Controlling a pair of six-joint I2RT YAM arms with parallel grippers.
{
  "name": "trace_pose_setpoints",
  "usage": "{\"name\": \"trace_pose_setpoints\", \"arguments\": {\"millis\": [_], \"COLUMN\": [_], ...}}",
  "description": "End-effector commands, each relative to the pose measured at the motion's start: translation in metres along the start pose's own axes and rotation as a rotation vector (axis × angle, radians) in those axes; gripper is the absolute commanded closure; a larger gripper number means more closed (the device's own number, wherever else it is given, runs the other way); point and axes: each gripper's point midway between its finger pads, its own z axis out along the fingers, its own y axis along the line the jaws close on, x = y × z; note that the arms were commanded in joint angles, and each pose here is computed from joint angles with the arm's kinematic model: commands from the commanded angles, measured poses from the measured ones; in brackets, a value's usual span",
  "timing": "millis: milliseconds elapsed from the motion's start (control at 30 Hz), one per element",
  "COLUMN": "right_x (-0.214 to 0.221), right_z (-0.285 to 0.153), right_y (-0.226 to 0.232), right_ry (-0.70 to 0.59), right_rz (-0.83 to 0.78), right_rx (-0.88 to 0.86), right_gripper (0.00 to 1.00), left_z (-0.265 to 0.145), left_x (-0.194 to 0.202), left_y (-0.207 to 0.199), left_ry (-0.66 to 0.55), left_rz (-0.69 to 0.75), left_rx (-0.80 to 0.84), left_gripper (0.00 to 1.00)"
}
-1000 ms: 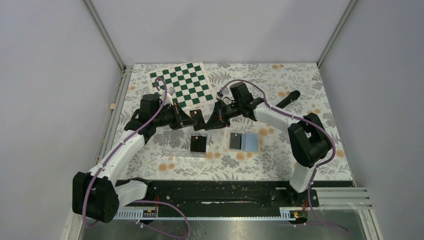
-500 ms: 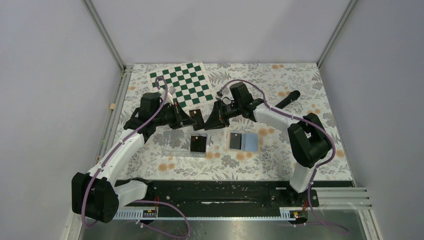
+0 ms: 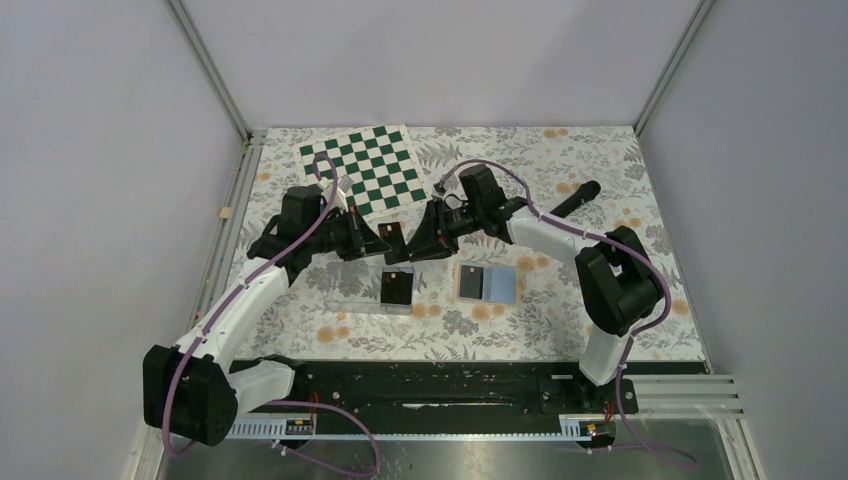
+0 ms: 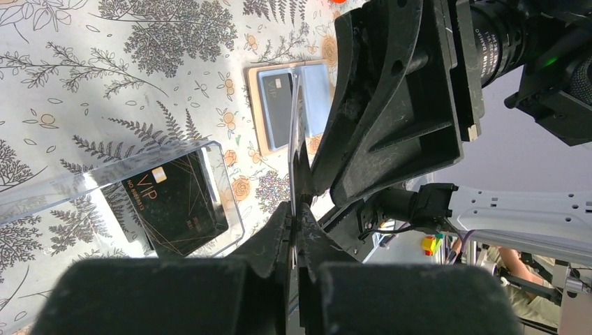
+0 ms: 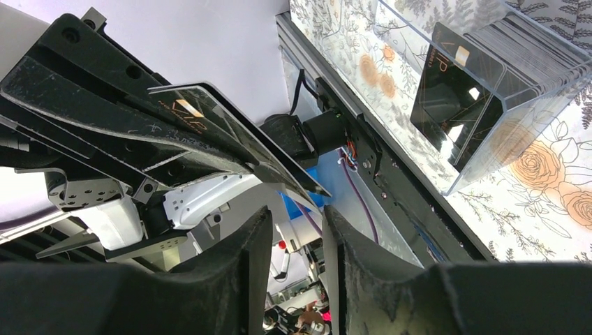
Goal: Put the credit cards into the card holder
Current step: Place the credit card in the storage box.
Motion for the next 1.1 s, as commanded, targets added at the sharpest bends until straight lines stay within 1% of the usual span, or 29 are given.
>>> {"name": "trace_pose_setpoints", "arguments": {"millis": [0, 100, 300, 433, 567, 833, 1067], "right_x": [0.000, 0.000, -0.004, -0.004, -0.001, 0.008, 0.007], "right_z": [-0.009, -0.010, -0.007, -0.006, -0.002, 0.013, 0.016], "right_y": [0.029, 0.027, 0.031, 0.017, 0.007, 0.002, 0.004], "right_ry": [-0.022, -0.027, -0.027, -0.037, -0.020, 0.043, 0.056], "right_rz": [-0.070, -0.082, -0.089, -0.065, -0.040, -0.025, -0.025], "right_rx": [-0.035, -0.012, -0.031, 0.032, 0.063, 0.078, 0.072], "right_gripper": [0.63, 0.63, 0.63, 0.59, 0.55, 0.55, 0.55], "left_z": [-0.006, -0.006, -0.005, -0.006, -0.007, -0.006, -0.007], "left_x": [-0.007, -0.006, -0.005, -0.008, -0.010, -0.011, -0.010], "left_y": [-0.003, -0.002, -0.002, -0.005, -0.009, -0.011, -0.011], "left_ry": [-0.029, -0.028, -0.026, -0.037, -0.042, -0.043, -0.044], "left_rz": [0.045, 0.044, 0.041, 0.042, 0.039, 0.036, 0.034], "left_rx": [-0.018, -0.018, -0.017, -0.010, 0.005, 0.014, 0.015], "left_gripper": [1.00, 1.00, 1.00, 1.00, 1.00, 1.00, 1.00]}}
